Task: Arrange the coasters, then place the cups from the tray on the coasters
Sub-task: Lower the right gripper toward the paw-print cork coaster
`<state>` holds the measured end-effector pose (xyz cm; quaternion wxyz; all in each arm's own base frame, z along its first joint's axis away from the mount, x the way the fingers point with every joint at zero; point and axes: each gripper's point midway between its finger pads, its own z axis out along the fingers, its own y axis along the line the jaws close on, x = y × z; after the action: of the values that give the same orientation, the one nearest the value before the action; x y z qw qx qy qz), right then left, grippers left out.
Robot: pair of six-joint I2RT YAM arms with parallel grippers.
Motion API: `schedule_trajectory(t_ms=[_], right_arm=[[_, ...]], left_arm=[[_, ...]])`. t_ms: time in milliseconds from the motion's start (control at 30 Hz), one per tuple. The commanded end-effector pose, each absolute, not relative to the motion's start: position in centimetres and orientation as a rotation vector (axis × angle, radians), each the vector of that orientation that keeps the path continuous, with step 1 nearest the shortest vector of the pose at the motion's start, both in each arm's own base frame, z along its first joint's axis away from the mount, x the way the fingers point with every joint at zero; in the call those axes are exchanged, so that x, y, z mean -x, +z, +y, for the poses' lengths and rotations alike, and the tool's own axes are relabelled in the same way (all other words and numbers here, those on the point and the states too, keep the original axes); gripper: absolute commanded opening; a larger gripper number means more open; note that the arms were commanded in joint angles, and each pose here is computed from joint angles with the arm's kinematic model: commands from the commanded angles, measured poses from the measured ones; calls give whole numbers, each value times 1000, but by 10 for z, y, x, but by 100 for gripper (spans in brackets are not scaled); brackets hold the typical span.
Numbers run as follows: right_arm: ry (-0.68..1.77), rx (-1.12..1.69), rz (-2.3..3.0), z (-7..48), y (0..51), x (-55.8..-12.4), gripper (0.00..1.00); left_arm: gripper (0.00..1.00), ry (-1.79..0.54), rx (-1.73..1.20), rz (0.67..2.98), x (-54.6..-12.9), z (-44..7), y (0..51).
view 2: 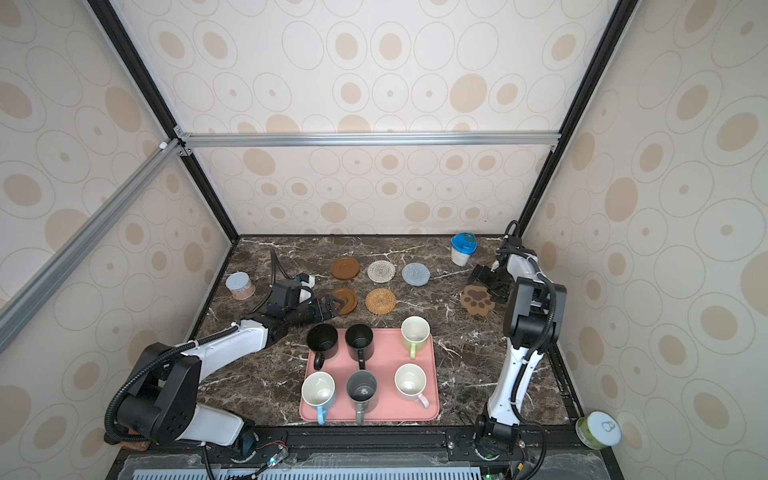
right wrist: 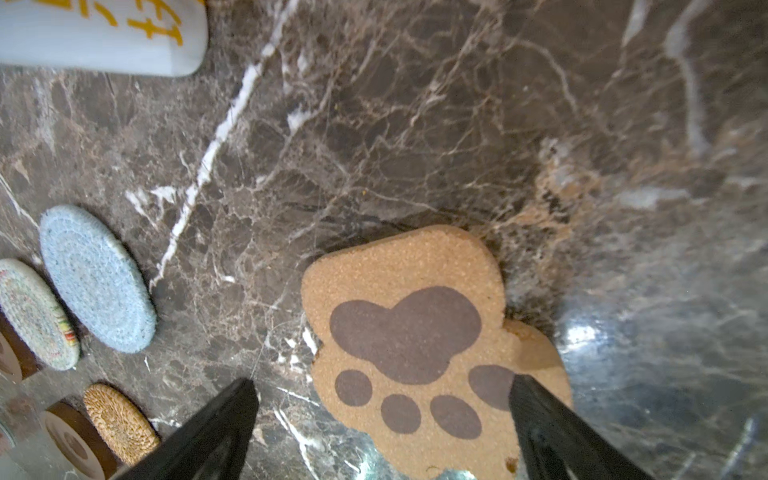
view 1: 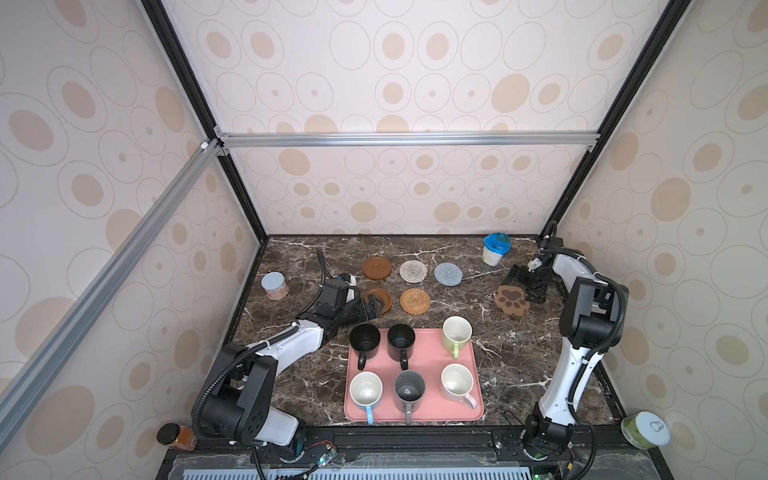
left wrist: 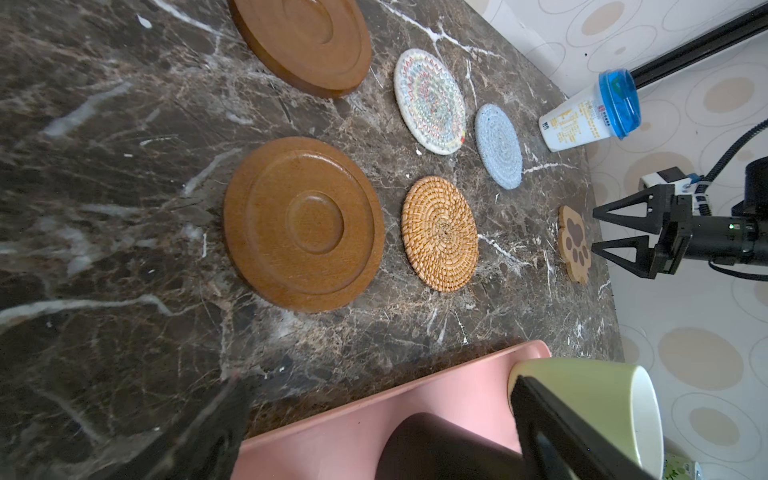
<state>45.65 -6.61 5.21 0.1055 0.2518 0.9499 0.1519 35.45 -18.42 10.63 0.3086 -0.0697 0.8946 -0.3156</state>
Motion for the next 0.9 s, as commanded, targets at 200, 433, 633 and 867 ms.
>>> schedule_trajectory(t_ms=[200,433,633,867], right_arm=[[458,-651,2796,-69,57,-466,99],[449,-655,2799,-73,56,-478,99],[440,-655,2826,-78,50,-483,99],[490,-618,2861,-72,45,-479,99]], left_arm=[[100,-840,209,2318,-359,-180,117],[100,-838,222,2318,-354,-178,115],[100,-836,232,2314,-352,-176,115],[100,-830,236,2316,-351,-174,114]])
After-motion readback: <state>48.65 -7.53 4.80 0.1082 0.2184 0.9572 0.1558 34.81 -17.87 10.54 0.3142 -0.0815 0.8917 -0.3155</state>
